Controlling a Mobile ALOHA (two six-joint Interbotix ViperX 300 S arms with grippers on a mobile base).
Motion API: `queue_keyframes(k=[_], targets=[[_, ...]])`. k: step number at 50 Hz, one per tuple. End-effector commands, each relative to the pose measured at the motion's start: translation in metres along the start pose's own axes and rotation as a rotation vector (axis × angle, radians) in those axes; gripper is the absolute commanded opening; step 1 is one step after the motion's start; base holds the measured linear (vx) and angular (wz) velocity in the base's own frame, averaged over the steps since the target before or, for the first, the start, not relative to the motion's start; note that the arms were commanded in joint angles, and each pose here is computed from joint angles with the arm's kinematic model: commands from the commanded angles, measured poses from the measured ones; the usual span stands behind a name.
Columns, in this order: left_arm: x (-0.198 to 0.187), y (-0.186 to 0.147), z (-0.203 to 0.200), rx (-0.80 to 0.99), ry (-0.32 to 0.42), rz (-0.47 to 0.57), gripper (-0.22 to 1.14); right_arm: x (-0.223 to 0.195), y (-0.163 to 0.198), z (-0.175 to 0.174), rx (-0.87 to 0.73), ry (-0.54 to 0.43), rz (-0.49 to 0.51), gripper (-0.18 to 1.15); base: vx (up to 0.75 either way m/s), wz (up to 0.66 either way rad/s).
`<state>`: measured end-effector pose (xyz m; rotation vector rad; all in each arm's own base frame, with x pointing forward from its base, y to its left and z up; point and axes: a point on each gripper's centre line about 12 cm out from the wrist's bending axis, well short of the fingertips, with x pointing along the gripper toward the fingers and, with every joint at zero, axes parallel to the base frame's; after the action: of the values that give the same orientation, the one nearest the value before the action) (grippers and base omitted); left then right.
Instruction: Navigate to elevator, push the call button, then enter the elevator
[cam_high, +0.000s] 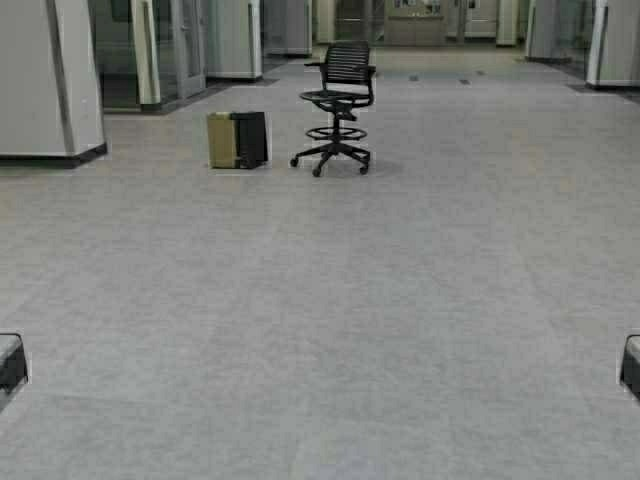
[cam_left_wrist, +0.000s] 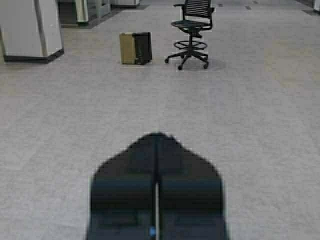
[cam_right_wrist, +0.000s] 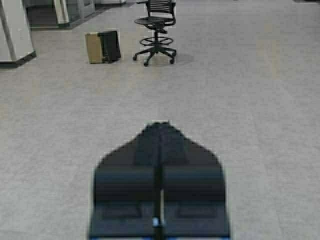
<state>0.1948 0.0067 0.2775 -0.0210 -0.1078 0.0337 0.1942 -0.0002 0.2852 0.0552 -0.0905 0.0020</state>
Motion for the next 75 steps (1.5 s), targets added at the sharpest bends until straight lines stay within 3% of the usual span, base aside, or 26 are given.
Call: queue_keyframes(k=[1, 75], targets=[[0.002, 0.0, 0.004, 0.002, -0.012, 0.001, 0.03, 0.001, 0.0, 0.003, 0.0, -0.012, 0.001, 0.05, 0.62, 0.22], [0.003, 0.0, -0.005, 0.005, 0.003, 0.001, 0.03, 0.003, 0.0, 0.005, -0.003, -0.034, 0.0, 0.05, 0.67, 0.18]])
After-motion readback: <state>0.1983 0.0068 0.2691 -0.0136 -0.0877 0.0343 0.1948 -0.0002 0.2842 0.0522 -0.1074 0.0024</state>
